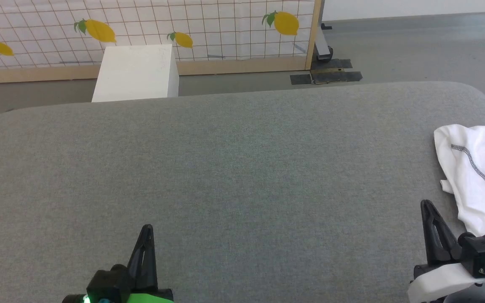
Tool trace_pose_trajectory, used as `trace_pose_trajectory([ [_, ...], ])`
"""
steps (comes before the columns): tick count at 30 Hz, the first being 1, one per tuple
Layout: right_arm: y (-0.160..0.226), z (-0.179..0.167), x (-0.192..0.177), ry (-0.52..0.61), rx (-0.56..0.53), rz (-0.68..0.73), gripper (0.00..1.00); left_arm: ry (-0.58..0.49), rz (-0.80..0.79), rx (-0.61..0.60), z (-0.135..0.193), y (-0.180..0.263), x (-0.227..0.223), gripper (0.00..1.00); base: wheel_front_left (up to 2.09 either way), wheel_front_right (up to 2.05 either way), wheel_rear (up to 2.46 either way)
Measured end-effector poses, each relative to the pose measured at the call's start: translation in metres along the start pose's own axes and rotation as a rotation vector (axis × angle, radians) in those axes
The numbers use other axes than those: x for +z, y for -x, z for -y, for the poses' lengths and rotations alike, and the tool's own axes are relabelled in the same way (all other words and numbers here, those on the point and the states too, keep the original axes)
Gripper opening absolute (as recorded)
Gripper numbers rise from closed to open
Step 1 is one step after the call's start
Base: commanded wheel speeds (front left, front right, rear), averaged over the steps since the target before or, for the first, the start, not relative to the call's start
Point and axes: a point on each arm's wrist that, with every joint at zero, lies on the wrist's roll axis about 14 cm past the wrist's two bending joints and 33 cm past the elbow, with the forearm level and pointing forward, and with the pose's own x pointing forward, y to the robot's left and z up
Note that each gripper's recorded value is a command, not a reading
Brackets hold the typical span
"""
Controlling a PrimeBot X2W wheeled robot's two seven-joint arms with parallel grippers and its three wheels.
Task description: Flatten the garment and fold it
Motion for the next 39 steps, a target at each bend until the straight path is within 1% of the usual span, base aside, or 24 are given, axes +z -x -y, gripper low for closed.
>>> trace_pose_trajectory([
  [39,-0.007,-0.017,0.005,-0.015,0.051,-0.007,0.0,-0.06,-0.02,0.011,-0.012,-0.012,0.006,0.0,0.0,0.0,0.0],
])
